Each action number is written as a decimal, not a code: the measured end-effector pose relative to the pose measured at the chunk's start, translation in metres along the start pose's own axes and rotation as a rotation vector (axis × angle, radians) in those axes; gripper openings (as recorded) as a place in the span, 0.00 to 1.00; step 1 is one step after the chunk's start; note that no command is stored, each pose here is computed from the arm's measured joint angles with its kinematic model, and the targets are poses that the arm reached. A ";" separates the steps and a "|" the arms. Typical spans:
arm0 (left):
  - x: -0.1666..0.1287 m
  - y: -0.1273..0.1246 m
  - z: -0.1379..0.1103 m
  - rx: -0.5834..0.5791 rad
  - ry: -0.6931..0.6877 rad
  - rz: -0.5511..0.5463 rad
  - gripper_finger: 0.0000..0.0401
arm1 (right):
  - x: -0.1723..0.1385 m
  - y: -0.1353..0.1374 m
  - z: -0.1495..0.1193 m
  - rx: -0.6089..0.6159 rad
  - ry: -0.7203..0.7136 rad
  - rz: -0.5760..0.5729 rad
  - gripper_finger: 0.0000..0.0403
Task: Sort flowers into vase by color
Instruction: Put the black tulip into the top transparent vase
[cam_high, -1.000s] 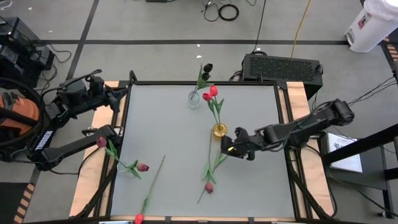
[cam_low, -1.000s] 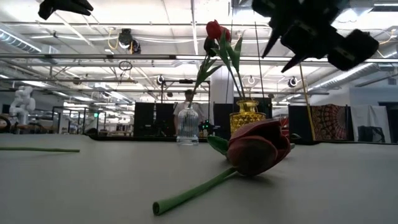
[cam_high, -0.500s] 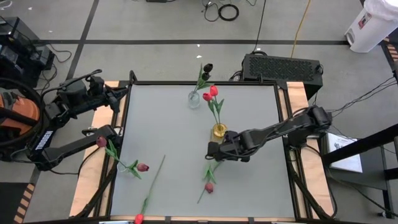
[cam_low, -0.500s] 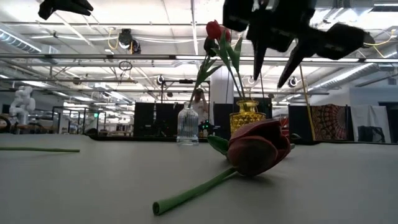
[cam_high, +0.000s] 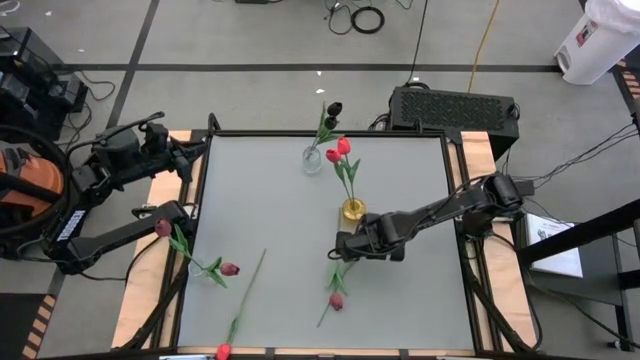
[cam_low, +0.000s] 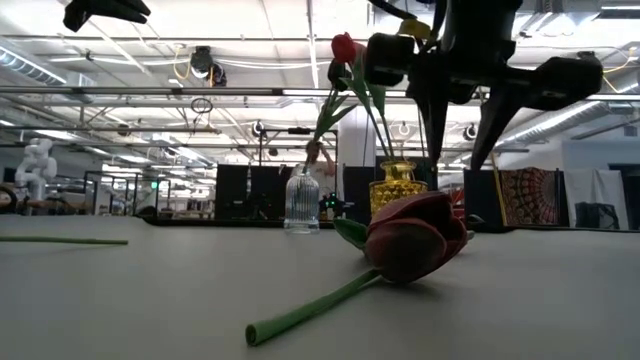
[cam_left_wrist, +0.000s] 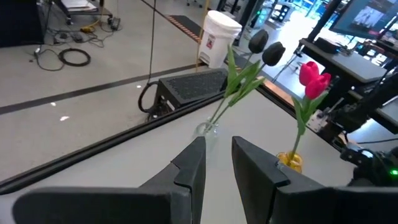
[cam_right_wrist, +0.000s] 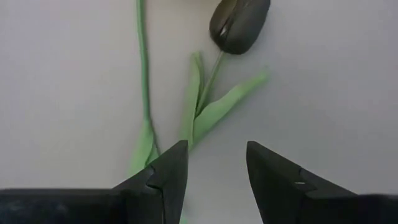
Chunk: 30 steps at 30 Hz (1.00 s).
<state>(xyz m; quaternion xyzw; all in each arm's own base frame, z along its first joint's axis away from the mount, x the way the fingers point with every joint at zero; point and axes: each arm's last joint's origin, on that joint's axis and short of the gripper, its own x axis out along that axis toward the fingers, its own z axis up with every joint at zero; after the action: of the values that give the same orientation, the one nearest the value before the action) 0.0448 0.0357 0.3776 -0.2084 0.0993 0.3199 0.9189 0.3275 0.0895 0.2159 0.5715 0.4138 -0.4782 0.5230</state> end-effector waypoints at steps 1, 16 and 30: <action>0.000 0.000 0.000 0.000 0.002 -0.004 0.21 | 0.000 0.000 0.002 0.003 -0.003 -0.005 0.39; 0.000 0.000 0.000 0.000 0.002 -0.007 0.21 | 0.007 0.011 0.018 0.006 -0.083 0.044 0.39; 0.000 -0.001 0.000 0.000 0.006 -0.019 0.21 | 0.039 0.016 0.013 0.030 -0.040 -0.024 0.39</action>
<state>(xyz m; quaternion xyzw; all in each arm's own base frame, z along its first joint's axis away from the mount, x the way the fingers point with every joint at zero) 0.0451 0.0353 0.3776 -0.2101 0.1001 0.3107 0.9216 0.3496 0.0735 0.1814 0.5644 0.4029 -0.5020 0.5168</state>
